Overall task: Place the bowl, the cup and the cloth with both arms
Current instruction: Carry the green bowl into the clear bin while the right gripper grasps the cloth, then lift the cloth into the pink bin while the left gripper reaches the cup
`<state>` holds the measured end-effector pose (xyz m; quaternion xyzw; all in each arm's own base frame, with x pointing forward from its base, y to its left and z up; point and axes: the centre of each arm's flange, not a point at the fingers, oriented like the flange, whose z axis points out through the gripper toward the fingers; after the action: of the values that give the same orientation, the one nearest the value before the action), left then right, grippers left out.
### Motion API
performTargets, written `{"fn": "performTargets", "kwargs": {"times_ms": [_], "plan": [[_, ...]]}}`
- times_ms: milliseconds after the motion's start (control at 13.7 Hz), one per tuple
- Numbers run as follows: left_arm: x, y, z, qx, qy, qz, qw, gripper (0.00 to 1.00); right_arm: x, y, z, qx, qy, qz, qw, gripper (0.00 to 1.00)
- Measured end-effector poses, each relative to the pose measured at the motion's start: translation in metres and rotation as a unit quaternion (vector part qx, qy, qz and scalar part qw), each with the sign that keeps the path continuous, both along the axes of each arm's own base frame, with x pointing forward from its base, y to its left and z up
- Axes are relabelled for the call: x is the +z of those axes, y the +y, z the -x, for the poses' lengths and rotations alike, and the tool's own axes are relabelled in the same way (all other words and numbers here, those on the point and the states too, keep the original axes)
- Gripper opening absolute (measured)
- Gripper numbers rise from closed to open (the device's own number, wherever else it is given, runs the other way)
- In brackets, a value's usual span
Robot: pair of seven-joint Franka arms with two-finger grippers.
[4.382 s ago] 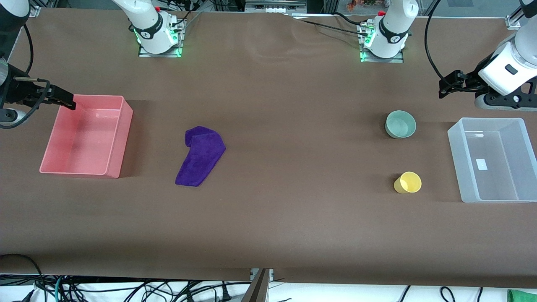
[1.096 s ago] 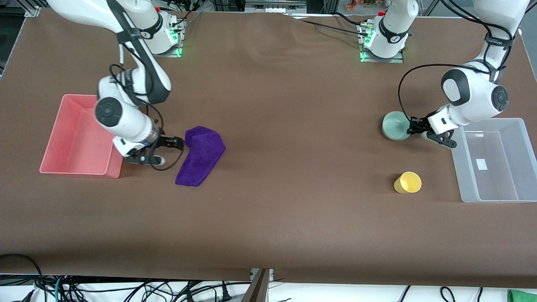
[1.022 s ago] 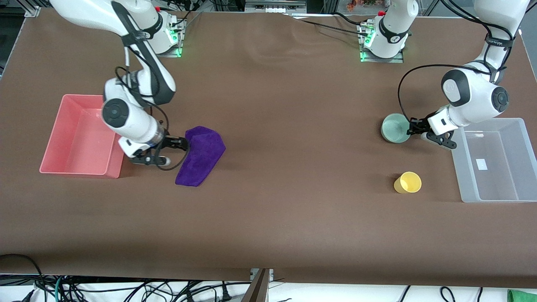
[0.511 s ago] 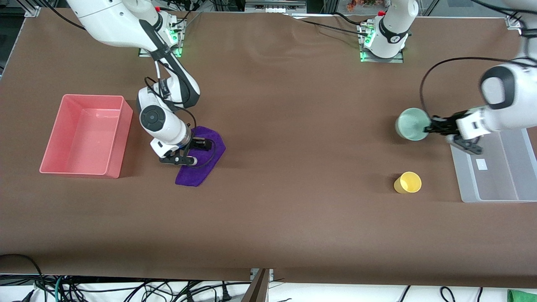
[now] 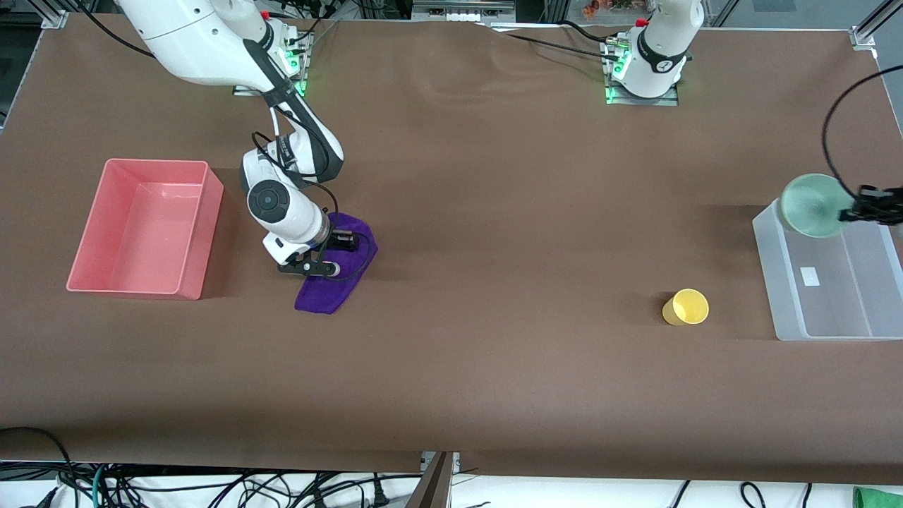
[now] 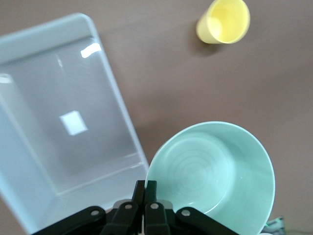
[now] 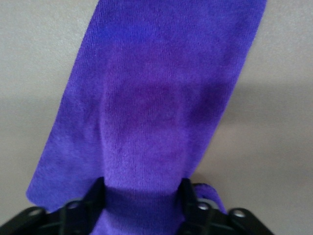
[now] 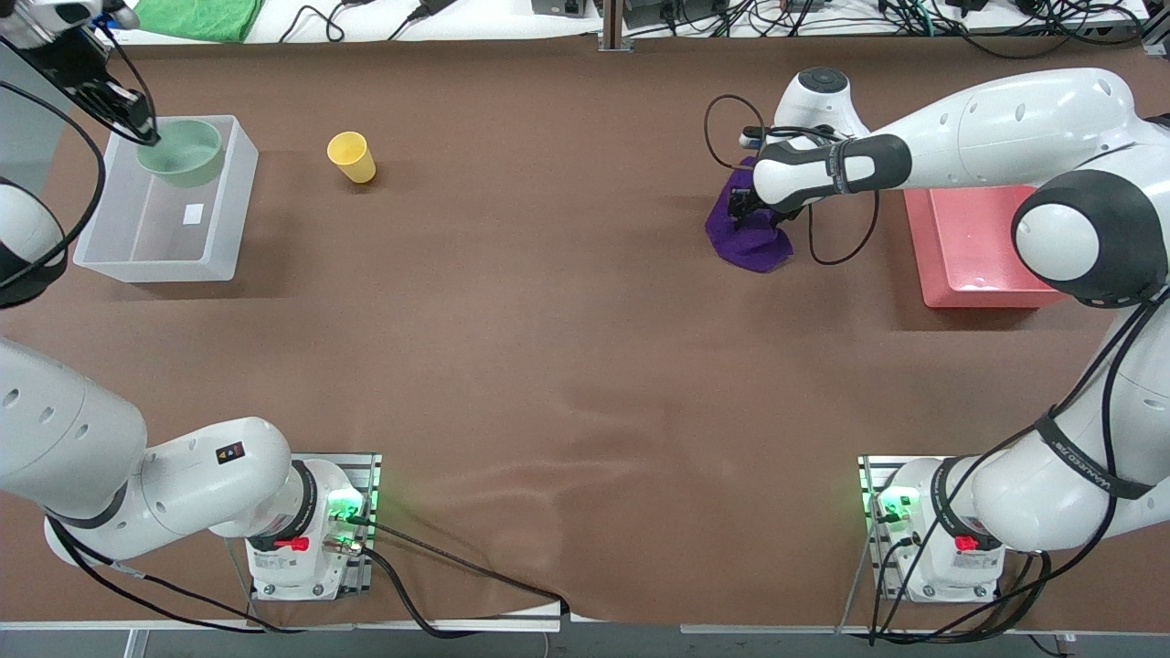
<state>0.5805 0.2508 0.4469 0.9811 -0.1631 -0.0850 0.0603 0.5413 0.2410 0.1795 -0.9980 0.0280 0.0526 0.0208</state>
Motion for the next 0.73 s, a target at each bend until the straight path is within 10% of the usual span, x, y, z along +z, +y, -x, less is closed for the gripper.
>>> {"fn": "performTargets", "kwargs": {"times_ms": [365, 730], "plan": [[-0.044, 0.096, -0.033, -0.062, -0.010, -0.017, 0.998, 0.02, 0.003, 0.002, -0.002, 0.001, -0.002, -0.001, 1.000, 0.09], [-0.140, 0.151, -0.029, -0.061, -0.029, -0.008, 0.998, 0.02, 0.047, 0.000, -0.032, 0.002, 0.030, 0.016, 0.999, 0.08]]}}
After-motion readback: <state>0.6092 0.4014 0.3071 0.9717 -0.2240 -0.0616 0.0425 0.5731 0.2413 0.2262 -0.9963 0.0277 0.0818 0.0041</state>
